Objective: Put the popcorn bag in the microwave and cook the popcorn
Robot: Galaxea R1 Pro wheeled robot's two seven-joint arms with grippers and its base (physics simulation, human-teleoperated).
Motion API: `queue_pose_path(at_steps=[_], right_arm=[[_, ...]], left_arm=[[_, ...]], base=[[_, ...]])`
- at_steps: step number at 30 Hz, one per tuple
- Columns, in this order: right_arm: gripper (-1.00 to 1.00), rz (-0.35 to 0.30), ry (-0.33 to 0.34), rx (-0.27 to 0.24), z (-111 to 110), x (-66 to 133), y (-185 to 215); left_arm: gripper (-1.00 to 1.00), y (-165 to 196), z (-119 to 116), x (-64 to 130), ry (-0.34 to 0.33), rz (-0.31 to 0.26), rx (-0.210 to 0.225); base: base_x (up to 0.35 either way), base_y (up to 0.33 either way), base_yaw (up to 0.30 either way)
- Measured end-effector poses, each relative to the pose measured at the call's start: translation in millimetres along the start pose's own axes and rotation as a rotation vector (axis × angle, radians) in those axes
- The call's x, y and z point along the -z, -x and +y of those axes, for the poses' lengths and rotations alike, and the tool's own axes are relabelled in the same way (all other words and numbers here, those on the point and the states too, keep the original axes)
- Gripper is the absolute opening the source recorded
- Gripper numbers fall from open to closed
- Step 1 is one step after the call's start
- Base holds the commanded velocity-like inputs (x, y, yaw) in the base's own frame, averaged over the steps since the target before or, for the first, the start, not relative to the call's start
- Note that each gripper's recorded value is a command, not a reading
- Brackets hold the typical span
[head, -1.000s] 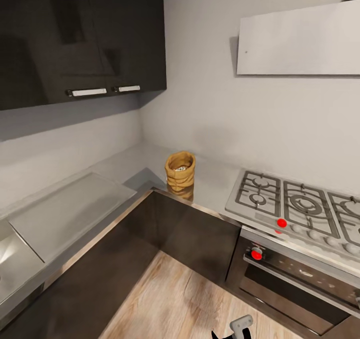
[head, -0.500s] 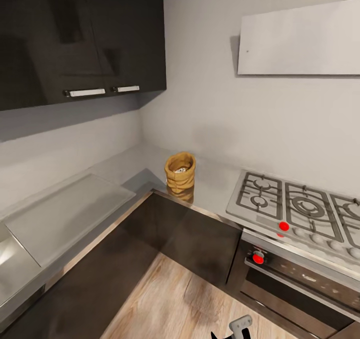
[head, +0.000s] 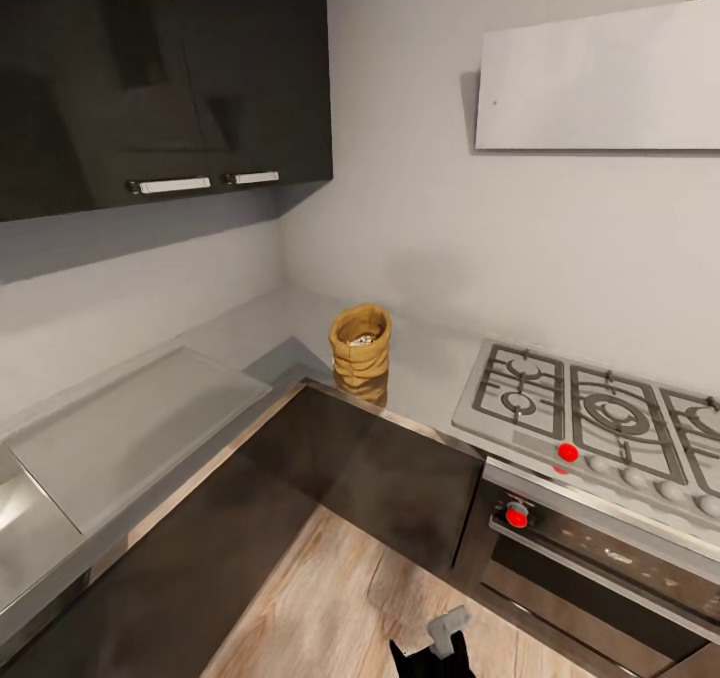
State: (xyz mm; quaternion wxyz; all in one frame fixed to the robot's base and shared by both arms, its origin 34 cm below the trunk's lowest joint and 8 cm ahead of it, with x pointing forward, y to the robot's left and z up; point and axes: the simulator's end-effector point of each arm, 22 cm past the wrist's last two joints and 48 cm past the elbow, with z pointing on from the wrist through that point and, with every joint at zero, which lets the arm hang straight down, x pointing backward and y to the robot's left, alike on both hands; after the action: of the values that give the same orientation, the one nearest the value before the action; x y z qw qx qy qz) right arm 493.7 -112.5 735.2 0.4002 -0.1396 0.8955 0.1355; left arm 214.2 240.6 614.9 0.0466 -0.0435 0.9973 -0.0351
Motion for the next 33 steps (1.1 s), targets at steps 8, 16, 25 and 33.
queue_pose_path(at_steps=[8, 16, 25, 33], right_arm=[[1.00, -0.159, 0.131, 0.160, 68.5, -1.8, 160.6], [1.00, -0.398, 0.131, 0.201, 91.3, 76.7, 343.2], [1.00, -0.566, -0.069, 0.274, 28.2, 112.9, 674.6], [1.00, -0.181, -0.069, -0.067, -26.3, 88.8, 699.6]], left_arm=[[1.00, 2.1, -0.2, 0.0, 0.000, -0.004, -0.001], [1.00, 2.5, -1.7, -0.1, -0.003, -0.005, -0.002], [1.00, 2.3, -17.1, -0.7, -0.023, -0.007, -0.005], [1.00, 2.3, -25.2, -0.9, -0.033, -0.008, -0.002]], base=[[0.000, 0.000, 0.000], [0.000, 0.000, 0.000], [0.000, 0.000, 0.000], [0.000, 0.000, 0.000]])
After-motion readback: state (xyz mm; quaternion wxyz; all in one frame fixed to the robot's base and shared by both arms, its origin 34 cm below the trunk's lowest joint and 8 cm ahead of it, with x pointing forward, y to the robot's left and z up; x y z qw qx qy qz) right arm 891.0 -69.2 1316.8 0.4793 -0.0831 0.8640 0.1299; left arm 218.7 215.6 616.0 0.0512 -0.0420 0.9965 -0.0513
